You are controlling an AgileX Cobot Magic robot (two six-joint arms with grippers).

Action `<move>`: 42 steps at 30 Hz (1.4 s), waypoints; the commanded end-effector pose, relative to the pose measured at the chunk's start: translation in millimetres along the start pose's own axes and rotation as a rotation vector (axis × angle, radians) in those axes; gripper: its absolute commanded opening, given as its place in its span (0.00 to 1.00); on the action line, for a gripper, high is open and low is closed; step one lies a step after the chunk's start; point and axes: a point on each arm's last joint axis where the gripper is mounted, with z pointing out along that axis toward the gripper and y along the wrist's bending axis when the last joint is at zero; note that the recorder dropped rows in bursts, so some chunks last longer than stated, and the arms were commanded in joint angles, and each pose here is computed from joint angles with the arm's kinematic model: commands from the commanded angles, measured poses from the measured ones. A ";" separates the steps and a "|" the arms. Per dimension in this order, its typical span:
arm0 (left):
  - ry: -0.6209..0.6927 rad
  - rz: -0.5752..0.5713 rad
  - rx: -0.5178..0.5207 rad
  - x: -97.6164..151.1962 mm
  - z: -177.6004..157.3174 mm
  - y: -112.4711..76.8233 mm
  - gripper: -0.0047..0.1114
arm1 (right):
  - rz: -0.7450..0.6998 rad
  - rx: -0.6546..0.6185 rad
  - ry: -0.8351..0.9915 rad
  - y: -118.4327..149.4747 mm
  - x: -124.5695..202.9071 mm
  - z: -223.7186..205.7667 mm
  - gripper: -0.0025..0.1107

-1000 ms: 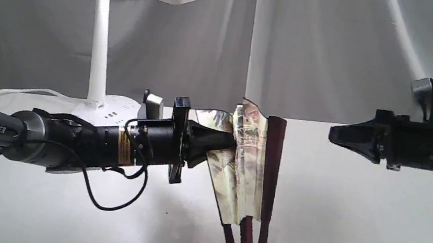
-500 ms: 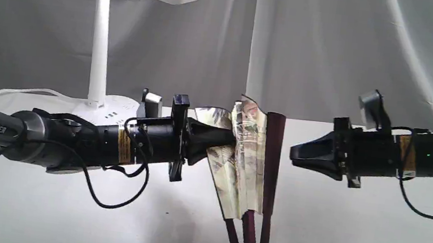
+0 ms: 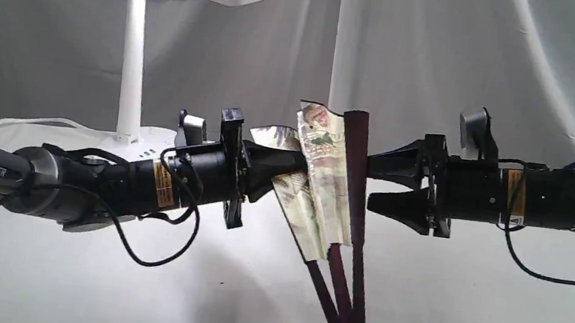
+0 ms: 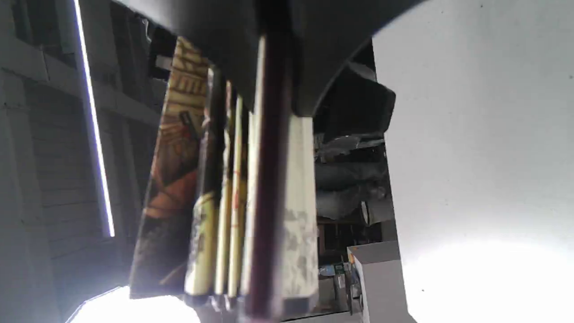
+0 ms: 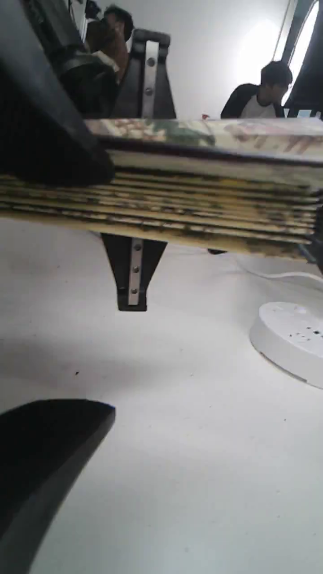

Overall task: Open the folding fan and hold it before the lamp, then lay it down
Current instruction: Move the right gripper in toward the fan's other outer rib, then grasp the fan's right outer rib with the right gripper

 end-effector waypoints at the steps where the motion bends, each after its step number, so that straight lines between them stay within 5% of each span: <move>1: -0.025 -0.016 -0.007 -4.2 -1.7 -3.9 0.04 | -0.041 0.028 0.065 0.5 4.1 -0.8 0.61; 13: -0.072 -0.008 -0.114 -10.0 -5.4 6.1 0.04 | -0.031 0.017 0.042 1.3 1.9 -1.5 0.61; 27: 0.107 0.030 -0.071 2.9 -15.2 5.2 0.04 | -0.098 0.049 0.114 -1.1 8.7 0.7 0.59; 42: 0.103 0.029 -0.068 2.6 -15.1 5.0 0.04 | 0.005 -0.059 0.045 11.4 11.3 34.6 0.54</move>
